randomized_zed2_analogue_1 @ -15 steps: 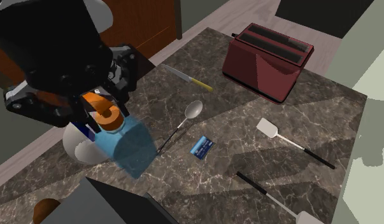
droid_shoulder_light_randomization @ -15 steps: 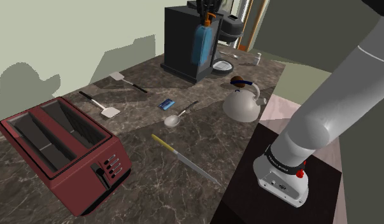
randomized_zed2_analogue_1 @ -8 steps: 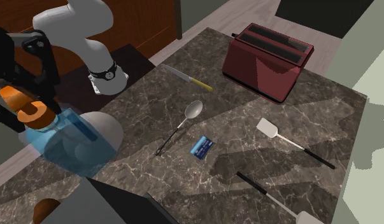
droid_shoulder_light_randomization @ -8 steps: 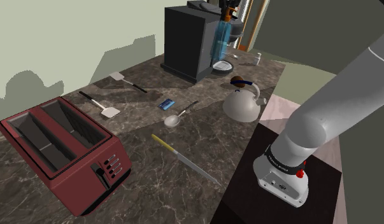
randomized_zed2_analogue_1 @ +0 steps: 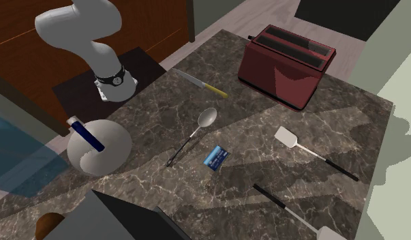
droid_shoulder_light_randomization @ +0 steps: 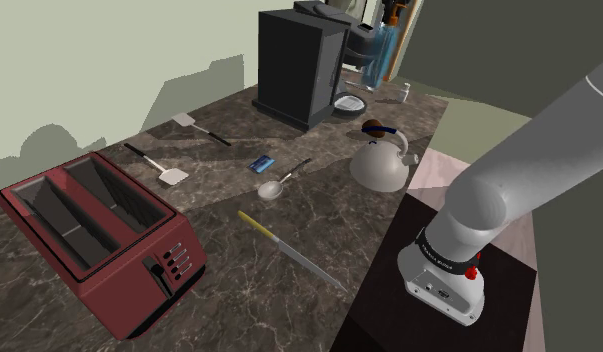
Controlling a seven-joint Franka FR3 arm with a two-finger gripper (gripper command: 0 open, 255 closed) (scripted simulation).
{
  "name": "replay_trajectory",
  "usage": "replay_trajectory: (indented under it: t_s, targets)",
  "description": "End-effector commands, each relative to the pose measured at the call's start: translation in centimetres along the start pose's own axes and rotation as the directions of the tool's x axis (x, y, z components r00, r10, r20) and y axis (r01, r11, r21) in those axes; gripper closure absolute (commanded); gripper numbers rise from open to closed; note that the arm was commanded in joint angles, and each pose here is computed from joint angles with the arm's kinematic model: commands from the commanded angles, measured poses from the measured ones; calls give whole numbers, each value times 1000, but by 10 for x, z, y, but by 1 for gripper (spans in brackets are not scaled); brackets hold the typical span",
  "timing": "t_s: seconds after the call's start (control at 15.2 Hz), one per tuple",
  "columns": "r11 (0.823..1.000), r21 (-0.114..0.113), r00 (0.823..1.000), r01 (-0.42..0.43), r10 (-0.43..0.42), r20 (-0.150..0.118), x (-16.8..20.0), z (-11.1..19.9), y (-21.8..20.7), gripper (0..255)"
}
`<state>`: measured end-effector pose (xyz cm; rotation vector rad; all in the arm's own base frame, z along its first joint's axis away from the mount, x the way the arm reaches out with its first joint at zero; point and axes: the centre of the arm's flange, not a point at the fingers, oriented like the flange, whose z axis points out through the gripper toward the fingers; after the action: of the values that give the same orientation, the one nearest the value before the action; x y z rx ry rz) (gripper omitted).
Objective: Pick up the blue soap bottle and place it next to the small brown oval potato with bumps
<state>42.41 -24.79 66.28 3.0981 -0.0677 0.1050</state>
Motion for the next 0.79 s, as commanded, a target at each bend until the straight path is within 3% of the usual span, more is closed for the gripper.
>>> replay_trajectory:
  t_s: [0.0,0.73]
  targets:
    - [1000,0,1000,1,-1,0,-13,-4,25,255]
    - [1000,0,1000,1,-1,0,-85,-40,146,255]
